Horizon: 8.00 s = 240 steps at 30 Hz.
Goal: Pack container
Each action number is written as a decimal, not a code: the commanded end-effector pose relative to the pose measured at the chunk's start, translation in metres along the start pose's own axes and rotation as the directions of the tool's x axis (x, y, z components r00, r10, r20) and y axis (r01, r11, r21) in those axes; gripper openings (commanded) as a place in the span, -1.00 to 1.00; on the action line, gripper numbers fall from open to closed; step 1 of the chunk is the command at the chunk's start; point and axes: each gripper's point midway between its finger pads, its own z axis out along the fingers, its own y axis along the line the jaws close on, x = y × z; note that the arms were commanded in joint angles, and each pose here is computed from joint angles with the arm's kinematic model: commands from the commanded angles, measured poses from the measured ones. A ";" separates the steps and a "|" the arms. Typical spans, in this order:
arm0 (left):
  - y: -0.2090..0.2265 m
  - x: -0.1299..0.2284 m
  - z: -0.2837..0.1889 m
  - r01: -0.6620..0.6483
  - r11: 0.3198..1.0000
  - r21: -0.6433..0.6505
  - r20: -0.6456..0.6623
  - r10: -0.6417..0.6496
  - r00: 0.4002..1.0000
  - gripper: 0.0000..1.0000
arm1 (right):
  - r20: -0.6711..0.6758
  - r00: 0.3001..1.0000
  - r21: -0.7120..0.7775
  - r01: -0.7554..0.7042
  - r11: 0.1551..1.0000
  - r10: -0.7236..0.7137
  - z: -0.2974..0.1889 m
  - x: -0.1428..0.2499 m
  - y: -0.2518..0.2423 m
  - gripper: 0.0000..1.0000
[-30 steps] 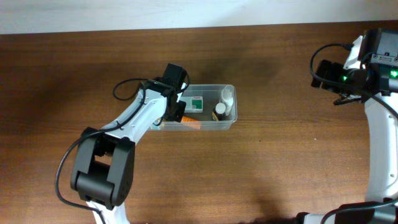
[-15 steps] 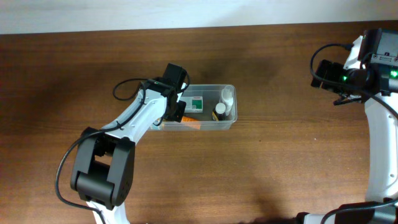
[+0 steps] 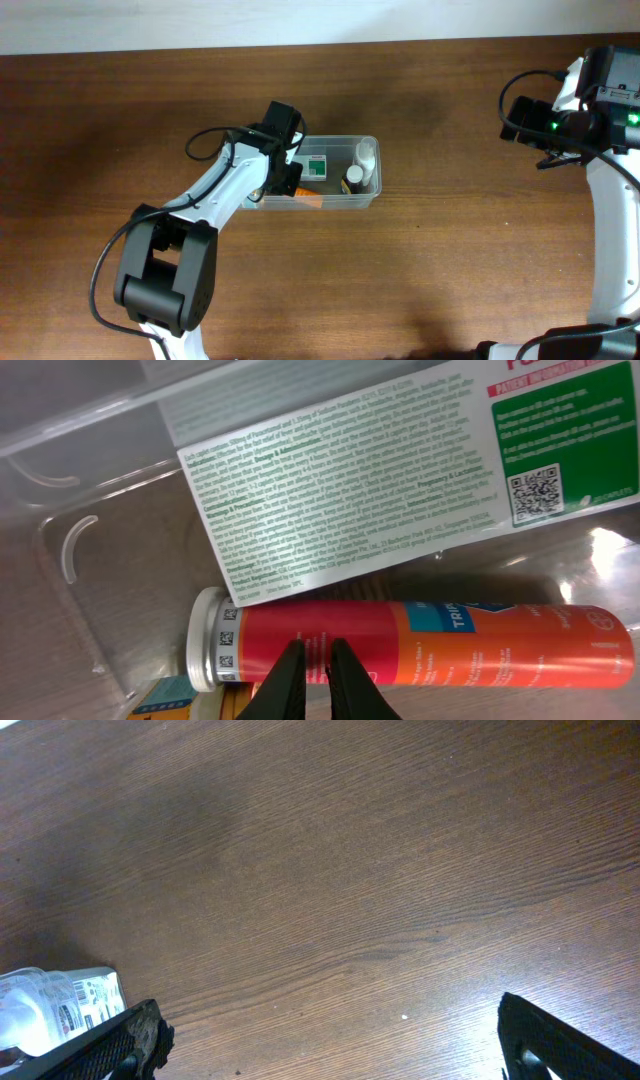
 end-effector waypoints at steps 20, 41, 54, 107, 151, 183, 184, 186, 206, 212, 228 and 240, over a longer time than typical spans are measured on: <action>-0.016 -0.014 -0.006 -0.022 0.999 0.042 0.014 0.021 1.000 -0.80 | 0.009 1.000 0.010 -0.013 1.000 0.013 -0.001 -0.003 -0.003 0.97; -0.010 -0.047 -0.124 -0.041 0.998 0.044 0.171 0.032 0.985 0.54 | 0.009 1.000 0.010 -0.013 1.000 0.013 -0.001 -0.003 -0.003 0.97; 0.014 0.017 -0.298 -0.012 1.000 0.010 0.460 0.006 0.888 0.99 | 0.009 1.000 0.010 -0.013 1.000 0.013 -0.001 -0.003 -0.003 0.97; 0.076 0.114 -0.254 0.148 0.989 -0.029 0.989 0.007 0.151 0.99 | 0.009 1.000 0.010 -0.013 1.000 0.013 -0.001 -0.003 -0.003 0.97; 0.078 0.146 -0.158 0.172 0.984 -0.056 0.955 0.002 0.297 0.99 | 0.009 1.000 0.010 -0.013 1.000 0.013 -0.001 -0.003 -0.003 0.96; 0.078 0.146 -0.158 0.172 0.983 -0.056 0.955 0.002 0.296 0.99 | 0.162 0.975 -0.125 0.175 0.977 -0.154 -0.068 0.010 0.073 0.97; 0.078 0.146 -0.158 0.172 0.984 -0.056 0.955 0.002 0.297 0.99 | 0.185 0.967 -0.147 0.205 0.968 -0.177 -0.079 0.014 0.084 0.97; 0.078 0.146 -0.158 0.172 0.984 -0.056 0.955 0.002 0.297 0.99 | 0.231 0.948 -0.191 0.267 0.945 -0.221 -0.100 0.024 0.105 0.97; 0.078 0.146 -0.158 0.172 0.984 -0.056 0.955 0.002 0.297 0.99 | 0.675 0.734 -0.337 0.396 0.854 -0.074 -0.217 0.054 0.116 0.97; 0.078 0.146 -0.158 0.172 0.984 -0.056 0.955 0.002 0.297 0.99 | 0.865 0.497 -0.295 0.395 0.870 0.068 -0.202 0.045 0.099 0.97; 0.078 0.146 -0.158 0.172 0.983 -0.056 0.955 0.002 0.296 0.99 | 0.915 0.392 -0.271 0.417 0.868 0.097 -0.102 0.123 0.071 0.97; 0.078 0.146 -0.158 0.172 0.984 -0.056 0.955 0.002 0.297 0.99 | 0.861 0.509 -0.292 0.453 0.842 0.024 -0.034 0.167 0.073 0.97</action>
